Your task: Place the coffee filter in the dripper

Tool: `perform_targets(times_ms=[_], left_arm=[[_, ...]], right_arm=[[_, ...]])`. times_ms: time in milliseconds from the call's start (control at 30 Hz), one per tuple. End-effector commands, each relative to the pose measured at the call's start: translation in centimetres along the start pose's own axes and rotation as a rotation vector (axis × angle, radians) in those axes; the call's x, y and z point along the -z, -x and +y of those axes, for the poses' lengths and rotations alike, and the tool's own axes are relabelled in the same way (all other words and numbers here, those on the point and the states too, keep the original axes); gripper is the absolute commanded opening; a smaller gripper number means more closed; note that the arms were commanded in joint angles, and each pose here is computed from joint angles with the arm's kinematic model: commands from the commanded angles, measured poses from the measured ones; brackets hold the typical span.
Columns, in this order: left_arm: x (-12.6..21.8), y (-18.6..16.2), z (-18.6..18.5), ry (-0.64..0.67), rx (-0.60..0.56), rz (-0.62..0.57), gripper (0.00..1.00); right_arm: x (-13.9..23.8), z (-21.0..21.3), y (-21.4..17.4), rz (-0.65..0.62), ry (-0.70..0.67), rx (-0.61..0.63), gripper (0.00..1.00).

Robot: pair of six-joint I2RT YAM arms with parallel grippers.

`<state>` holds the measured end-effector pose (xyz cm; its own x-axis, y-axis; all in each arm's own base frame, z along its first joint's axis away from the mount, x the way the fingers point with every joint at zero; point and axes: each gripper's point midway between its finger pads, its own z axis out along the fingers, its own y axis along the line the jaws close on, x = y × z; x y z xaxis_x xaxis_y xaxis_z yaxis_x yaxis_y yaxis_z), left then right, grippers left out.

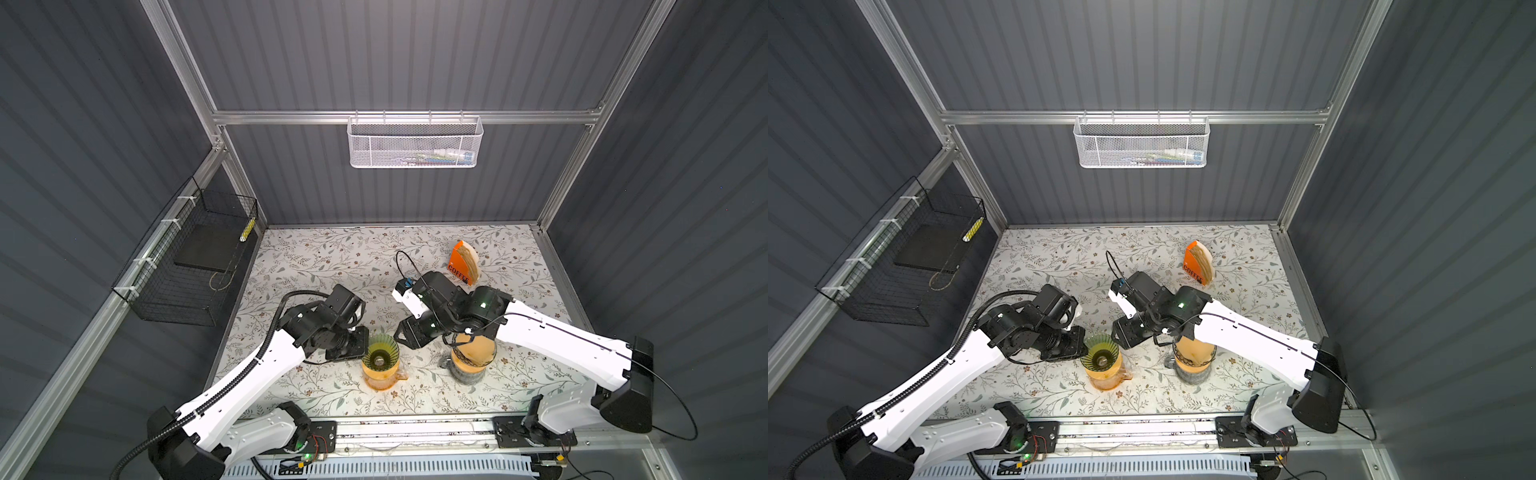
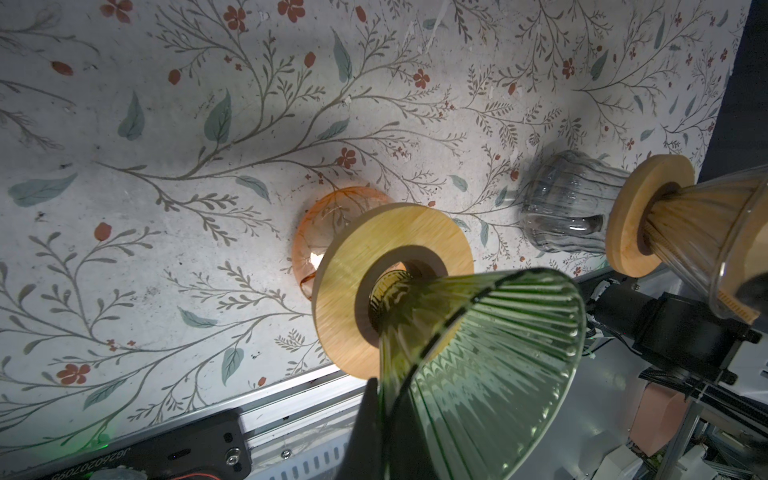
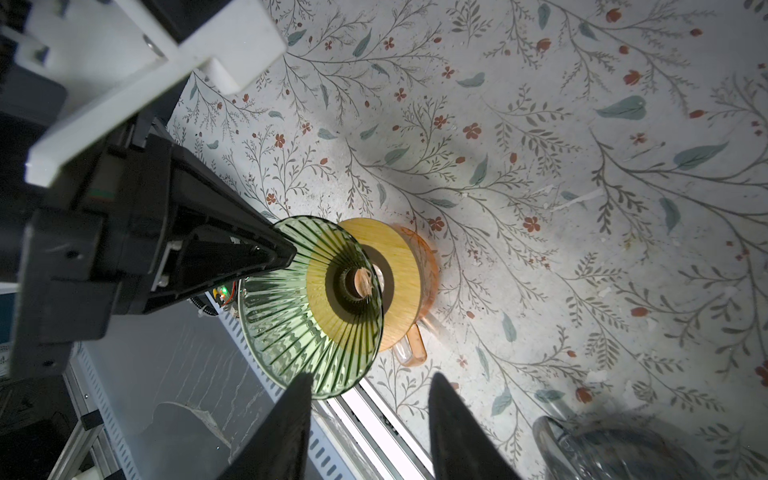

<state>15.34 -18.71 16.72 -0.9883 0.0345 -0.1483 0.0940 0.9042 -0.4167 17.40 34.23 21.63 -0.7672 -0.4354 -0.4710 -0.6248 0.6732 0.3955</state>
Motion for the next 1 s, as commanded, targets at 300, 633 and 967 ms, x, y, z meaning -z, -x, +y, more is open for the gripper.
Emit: perform_targets(times_ms=[300, 633, 967], left_arm=[[-0.7, -0.7, 0.6, 0.006, 0.013, 0.022, 0.00], [-1.3, -0.5, 0.5, -0.007, 0.019, 0.007, 0.00], [-1.9, -0.6, 0.7, -0.008, 0.024, 0.014, 0.00]], right_arm=[[-2.7, -1.1, -1.6, 0.071, -0.051, 0.010, 0.38], [-3.6, -1.0, -2.1, 0.093, -0.042, 0.007, 0.35], [-4.5, -0.8, -2.5, 0.112, -0.033, 0.003, 0.30]])
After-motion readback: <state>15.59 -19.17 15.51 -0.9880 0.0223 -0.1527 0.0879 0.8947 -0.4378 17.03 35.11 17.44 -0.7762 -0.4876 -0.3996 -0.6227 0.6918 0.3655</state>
